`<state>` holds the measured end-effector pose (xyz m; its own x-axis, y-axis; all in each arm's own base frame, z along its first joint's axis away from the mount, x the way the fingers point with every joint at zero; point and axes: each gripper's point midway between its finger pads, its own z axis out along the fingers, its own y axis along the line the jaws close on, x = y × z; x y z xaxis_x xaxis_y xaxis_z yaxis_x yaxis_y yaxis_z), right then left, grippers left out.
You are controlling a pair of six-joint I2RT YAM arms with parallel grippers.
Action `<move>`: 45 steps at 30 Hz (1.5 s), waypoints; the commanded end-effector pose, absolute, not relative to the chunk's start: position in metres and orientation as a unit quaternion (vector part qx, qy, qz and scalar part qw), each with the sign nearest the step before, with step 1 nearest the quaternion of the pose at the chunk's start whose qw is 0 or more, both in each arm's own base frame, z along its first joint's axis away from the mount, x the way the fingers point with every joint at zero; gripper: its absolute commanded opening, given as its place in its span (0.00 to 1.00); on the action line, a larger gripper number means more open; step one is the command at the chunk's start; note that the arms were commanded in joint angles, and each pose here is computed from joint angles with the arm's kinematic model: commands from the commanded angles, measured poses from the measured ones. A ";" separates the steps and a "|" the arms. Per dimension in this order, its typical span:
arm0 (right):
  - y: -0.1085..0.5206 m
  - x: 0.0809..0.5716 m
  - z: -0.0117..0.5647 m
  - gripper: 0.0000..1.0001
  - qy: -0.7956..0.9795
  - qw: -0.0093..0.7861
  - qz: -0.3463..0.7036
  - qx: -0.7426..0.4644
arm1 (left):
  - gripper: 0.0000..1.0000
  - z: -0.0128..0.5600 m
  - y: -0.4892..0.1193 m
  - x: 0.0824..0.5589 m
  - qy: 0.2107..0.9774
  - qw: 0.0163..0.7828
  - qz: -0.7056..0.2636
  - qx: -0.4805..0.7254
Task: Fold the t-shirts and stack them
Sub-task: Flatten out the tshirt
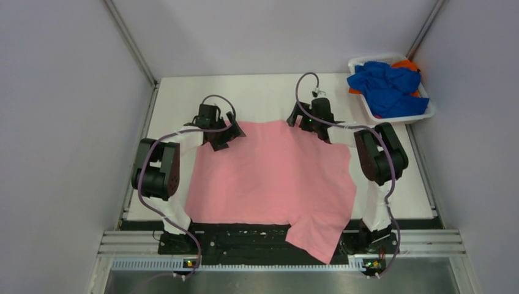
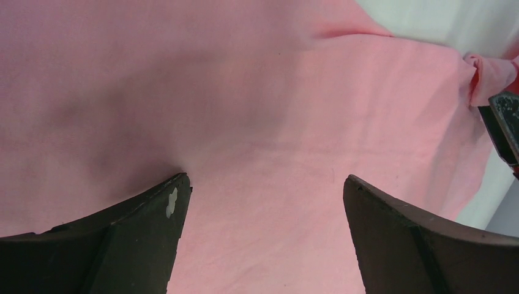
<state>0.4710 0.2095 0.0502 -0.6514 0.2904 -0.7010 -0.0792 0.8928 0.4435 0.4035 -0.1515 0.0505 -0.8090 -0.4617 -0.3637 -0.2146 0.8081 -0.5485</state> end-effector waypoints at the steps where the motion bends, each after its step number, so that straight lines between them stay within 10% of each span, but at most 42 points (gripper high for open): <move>1: 0.229 0.508 0.074 0.99 0.846 0.469 0.242 0.076 | 0.99 0.042 -0.150 0.401 0.918 0.247 -0.250 -0.184; 15: 0.262 0.617 0.129 0.98 0.801 0.556 0.217 0.052 | 0.99 0.054 -0.139 0.402 0.921 0.259 -0.219 -0.190; 22: 0.228 0.557 0.182 0.99 0.806 0.565 0.177 0.018 | 0.99 0.069 -0.133 0.412 0.917 0.283 -0.207 -0.190; 32: 0.146 0.395 0.082 0.99 0.905 0.411 0.082 0.073 | 0.99 0.063 -0.109 0.398 0.934 0.260 -0.131 -0.205; 45: 0.131 0.393 0.029 0.99 0.931 0.352 0.039 0.082 | 0.99 0.045 -0.098 0.423 0.942 0.236 -0.089 -0.220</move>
<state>0.3709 0.1289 0.0324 -0.7512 0.1606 -0.6402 0.1007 0.9865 0.1294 0.4074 -0.1080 0.0481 -0.8011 -0.4523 -0.3921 -0.3479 0.8848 -0.3099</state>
